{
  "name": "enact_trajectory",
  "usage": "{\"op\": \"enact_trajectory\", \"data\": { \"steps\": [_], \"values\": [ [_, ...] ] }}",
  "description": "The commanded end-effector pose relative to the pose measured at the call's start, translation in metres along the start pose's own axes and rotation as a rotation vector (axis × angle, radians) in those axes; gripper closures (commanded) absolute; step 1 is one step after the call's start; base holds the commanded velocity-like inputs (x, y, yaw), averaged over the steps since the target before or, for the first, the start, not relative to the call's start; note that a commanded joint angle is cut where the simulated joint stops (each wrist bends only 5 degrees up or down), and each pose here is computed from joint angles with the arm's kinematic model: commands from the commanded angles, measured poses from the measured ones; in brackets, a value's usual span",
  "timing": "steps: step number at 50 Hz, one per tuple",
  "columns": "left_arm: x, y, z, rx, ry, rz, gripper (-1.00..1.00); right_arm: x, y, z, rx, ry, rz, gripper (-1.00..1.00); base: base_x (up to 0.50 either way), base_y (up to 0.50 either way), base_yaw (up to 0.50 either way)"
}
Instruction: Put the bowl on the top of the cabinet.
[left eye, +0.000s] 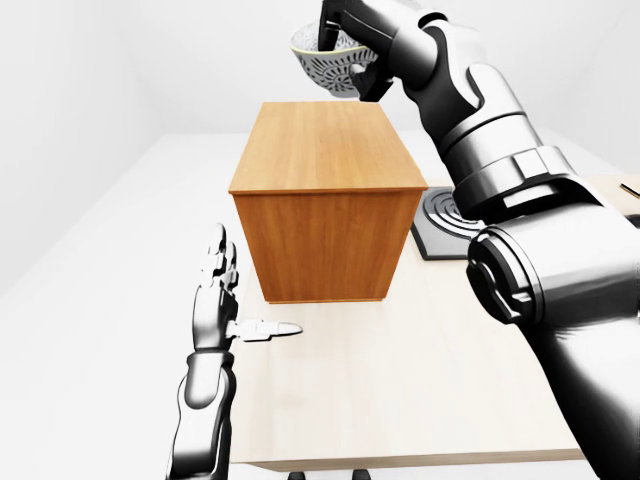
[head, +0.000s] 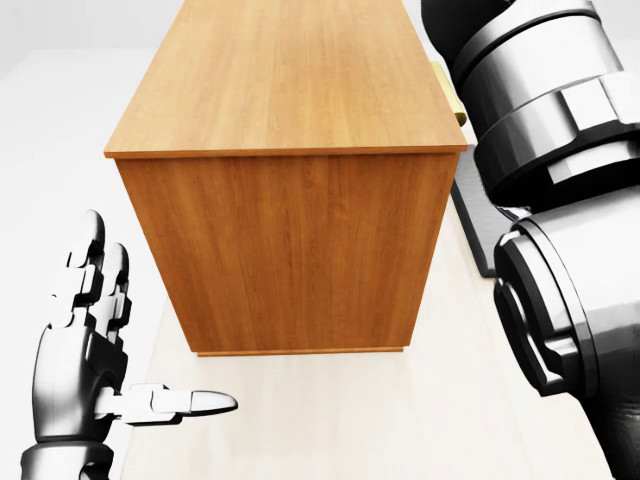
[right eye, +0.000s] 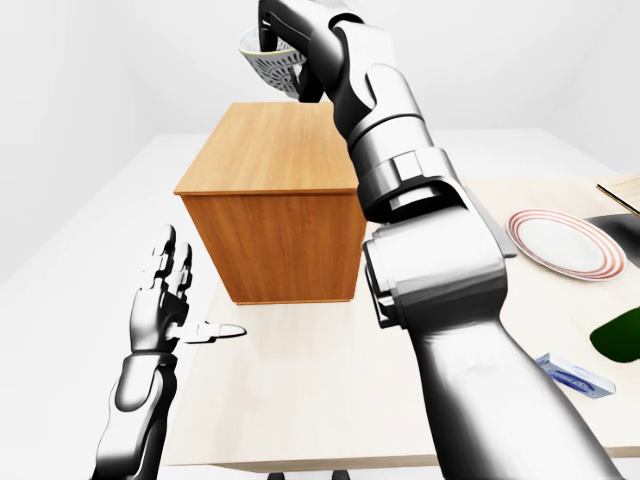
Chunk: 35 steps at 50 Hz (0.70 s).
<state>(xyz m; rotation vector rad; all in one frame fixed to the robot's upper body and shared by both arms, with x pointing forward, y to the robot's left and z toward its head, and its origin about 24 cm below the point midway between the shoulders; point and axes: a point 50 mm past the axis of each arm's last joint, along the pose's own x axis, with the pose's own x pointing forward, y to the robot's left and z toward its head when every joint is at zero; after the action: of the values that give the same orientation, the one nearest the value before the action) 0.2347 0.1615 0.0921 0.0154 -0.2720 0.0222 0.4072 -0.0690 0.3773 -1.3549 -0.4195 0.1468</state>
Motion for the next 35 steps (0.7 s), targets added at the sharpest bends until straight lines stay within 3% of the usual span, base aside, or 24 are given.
{"op": "enact_trajectory", "data": {
  "steps": [1,13,35],
  "values": [
    [0.001,0.001,0.000,-0.002,-0.003,0.005,-1.00,0.003,0.007,0.020,-0.090,-0.037,-0.008,1.00,0.00,0.00,0.00],
    [0.001,0.001,-0.001,-0.001,0.001,0.005,-1.00,0.005,0.022,0.036,-0.099,-0.081,0.017,1.00,0.00,0.00,0.00],
    [-0.001,-0.002,-0.001,0.002,0.005,-0.017,-1.00,0.005,0.053,0.016,-0.102,-0.036,0.059,1.00,0.00,0.00,0.00]
  ]
}}
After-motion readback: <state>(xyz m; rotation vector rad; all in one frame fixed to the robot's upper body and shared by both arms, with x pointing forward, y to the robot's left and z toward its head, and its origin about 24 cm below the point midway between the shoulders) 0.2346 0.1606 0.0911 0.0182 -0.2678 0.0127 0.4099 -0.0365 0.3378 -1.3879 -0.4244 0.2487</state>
